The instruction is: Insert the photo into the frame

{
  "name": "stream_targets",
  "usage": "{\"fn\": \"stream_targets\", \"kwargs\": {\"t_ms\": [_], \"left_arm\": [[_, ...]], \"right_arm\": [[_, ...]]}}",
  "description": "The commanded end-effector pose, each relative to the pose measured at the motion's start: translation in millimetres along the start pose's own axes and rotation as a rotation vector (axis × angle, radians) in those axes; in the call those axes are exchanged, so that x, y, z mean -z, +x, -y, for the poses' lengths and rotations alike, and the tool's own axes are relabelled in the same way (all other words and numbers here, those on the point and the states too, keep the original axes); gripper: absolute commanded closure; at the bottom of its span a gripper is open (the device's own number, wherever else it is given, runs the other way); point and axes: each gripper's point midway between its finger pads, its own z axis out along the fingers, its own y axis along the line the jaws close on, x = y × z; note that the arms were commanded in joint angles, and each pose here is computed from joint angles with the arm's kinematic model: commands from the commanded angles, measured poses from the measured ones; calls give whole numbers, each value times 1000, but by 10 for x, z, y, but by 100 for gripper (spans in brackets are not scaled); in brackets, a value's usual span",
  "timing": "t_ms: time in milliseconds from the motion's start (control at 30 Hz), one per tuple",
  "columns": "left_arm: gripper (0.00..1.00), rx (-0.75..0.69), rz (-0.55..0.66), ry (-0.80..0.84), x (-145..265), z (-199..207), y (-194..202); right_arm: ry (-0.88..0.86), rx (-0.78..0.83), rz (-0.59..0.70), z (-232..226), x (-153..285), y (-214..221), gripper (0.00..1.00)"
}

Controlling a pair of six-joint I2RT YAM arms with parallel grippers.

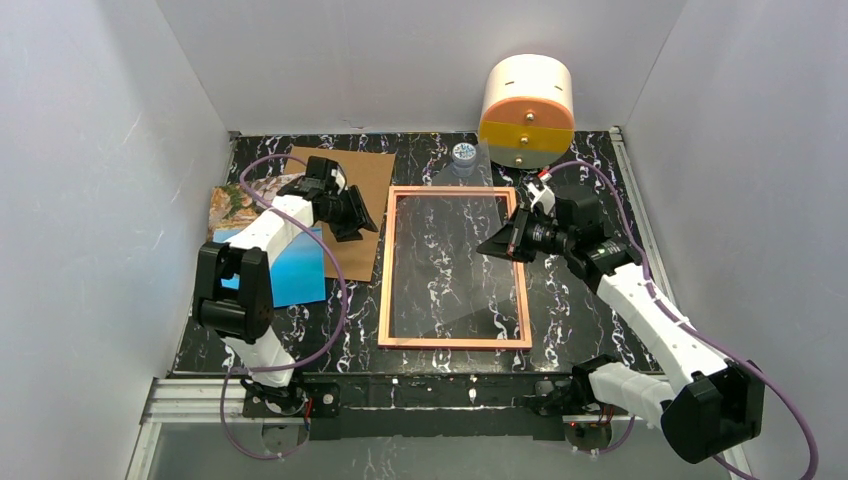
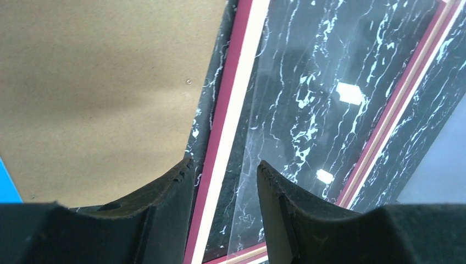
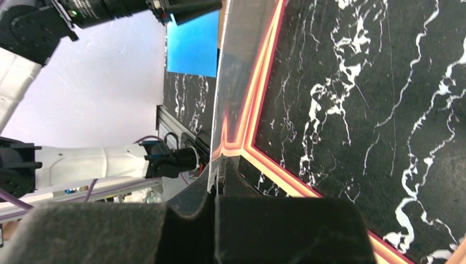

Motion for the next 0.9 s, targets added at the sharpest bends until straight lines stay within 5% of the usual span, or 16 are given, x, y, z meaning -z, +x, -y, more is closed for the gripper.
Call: {"fn": "stream_targets", "kwargs": {"t_ms": [0, 167, 467, 667, 867], "left_arm": [[56, 25, -39, -26, 31, -128, 81], [52, 21, -55, -24, -40, -165, 115], [49, 5, -126, 97, -313, -92, 245], [49, -12, -157, 88, -416, -167, 301], [48, -24, -181, 91, -485, -196, 333]], "right_arm": [[-160, 91, 124, -428, 72, -277, 99], [-56, 44, 104, -230, 60, -225, 99], [133, -80, 6, 461, -135, 129, 78], [174, -86, 9, 570, -153, 133, 31], [170, -72, -12, 706, -296, 60, 21]]}}
